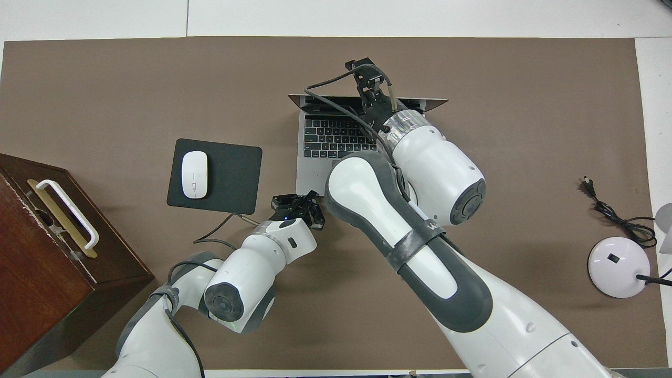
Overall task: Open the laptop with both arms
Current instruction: 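Push the lid farther open with the right gripper, away from the robot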
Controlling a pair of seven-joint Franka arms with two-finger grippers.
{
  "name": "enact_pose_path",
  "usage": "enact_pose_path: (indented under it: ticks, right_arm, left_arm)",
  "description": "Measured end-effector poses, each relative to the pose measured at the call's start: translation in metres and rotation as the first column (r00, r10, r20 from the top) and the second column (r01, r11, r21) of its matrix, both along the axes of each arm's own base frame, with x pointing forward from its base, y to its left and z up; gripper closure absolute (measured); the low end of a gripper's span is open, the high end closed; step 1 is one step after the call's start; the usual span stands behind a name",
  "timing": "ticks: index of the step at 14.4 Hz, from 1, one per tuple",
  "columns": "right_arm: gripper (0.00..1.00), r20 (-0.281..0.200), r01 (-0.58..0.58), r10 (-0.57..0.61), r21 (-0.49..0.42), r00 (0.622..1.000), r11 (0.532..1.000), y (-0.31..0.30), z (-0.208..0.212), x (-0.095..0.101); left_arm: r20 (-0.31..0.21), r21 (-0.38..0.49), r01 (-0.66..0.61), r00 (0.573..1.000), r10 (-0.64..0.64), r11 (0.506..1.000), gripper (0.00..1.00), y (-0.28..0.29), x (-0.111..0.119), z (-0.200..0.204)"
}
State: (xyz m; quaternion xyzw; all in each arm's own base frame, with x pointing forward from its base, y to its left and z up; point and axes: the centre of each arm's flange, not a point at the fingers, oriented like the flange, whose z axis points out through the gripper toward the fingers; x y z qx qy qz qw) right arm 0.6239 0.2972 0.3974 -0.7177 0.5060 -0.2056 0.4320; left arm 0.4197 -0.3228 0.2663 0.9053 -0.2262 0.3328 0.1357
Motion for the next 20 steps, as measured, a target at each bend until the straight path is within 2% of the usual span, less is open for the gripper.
enact_pose_path:
  ticks: [9, 13, 14, 15, 20]
  right_arm:
    - [0.00, -0.004, -0.043, 0.043, -0.007, 0.999, 0.999, -0.015, 0.007, 0.022]
    - [0.00, -0.054, -0.085, 0.083, -0.032, 0.995, 0.996, -0.025, 0.020, 0.040]
    - [0.07, -0.071, -0.091, 0.088, -0.042, 0.994, 0.995, -0.026, 0.025, 0.045]
    - [0.10, -0.081, -0.092, 0.087, -0.051, 0.993, 0.995, -0.027, 0.030, 0.048]
    - [0.09, -0.085, -0.091, 0.086, -0.058, 0.993, 0.994, -0.026, 0.035, 0.050]
  left_arm:
    - [-0.001, -0.001, -0.002, 1.000, 0.002, 1.000, 0.99, 0.000, 0.000, 0.000]
    - [-0.001, -0.001, -0.002, 1.000, 0.002, 1.000, 0.99, 0.000, 0.000, 0.000]
    - [-0.001, -0.001, -0.002, 1.000, 0.002, 1.000, 0.99, 0.000, 0.000, 0.000]
    - [-0.001, -0.002, -0.002, 1.000, 0.002, 1.000, 0.99, 0.000, 0.000, 0.000]
    - [-0.001, -0.002, -0.003, 1.000, 0.003, 1.000, 0.99, 0.000, 0.000, 0.000]
